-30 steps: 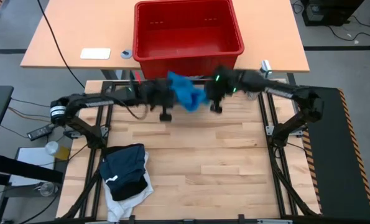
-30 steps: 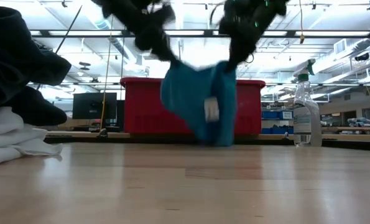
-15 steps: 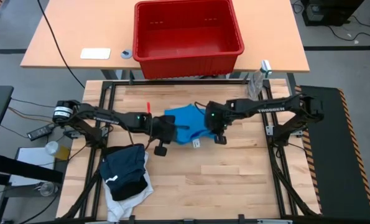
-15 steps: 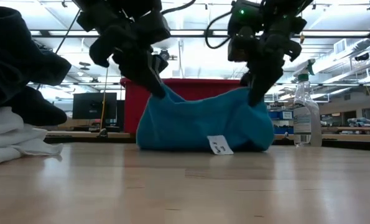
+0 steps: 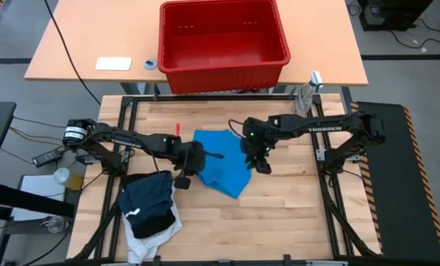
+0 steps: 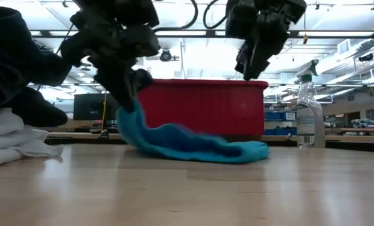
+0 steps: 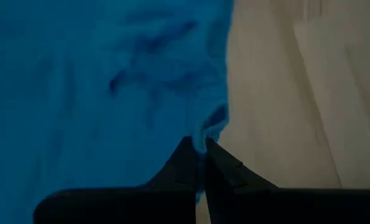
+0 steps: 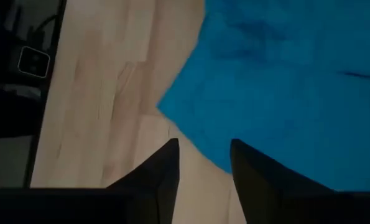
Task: Fold Laundry from Bin
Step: Fold the blue shorts
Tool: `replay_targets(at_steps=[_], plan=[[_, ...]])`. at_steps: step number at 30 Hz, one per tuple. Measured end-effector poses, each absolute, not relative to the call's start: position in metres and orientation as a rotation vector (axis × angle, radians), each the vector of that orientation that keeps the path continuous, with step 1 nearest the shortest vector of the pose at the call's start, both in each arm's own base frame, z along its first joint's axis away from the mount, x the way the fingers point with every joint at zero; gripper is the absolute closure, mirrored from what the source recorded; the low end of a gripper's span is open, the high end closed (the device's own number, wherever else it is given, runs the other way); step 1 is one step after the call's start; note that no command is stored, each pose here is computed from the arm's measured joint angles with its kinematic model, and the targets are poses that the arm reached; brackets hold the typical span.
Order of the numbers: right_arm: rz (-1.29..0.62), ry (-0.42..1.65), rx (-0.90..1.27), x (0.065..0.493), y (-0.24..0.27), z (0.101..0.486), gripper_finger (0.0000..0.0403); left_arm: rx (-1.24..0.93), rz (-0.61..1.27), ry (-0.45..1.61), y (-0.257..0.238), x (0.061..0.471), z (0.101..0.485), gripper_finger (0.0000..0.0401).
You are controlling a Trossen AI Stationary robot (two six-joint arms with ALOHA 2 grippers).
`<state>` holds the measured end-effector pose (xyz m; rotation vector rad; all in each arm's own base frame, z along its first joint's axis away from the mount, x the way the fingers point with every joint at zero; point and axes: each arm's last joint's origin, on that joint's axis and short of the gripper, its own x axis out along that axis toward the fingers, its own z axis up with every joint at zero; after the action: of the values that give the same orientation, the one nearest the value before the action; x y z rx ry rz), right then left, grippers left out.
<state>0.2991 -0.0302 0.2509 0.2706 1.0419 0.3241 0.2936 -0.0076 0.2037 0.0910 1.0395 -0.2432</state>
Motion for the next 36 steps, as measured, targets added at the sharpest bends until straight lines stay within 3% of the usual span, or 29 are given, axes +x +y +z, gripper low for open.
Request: replay_targets(at_steps=[5,14,19,26,32,36], plan=[[0.254,1.009,0.241,0.302,-0.042,0.256,0.0250,0.112,-0.212,1.110,-0.006,0.280,0.210,0.0390],[0.080,0.866,0.263,0.306,-0.068,0.226,0.0251,0.045,-0.117,1.128,-0.004,0.271,0.219,0.0380],[0.070,0.789,0.254,0.313,-0.071,0.230,0.0251,-0.122,-0.013,1.142,-0.001,0.270,0.219,0.0321],[0.072,0.775,0.255,0.313,-0.073,0.231,0.0251,-0.286,-0.219,1.155,-0.008,0.267,0.222,0.0246],[0.121,0.760,0.269,0.315,-0.070,0.232,0.0251,-0.103,-0.110,1.130,0.002,0.265,0.234,0.0244],[0.139,0.764,0.295,0.316,-0.062,0.232,0.0251,0.105,-0.150,1.190,0.015,0.261,0.229,0.0250]])
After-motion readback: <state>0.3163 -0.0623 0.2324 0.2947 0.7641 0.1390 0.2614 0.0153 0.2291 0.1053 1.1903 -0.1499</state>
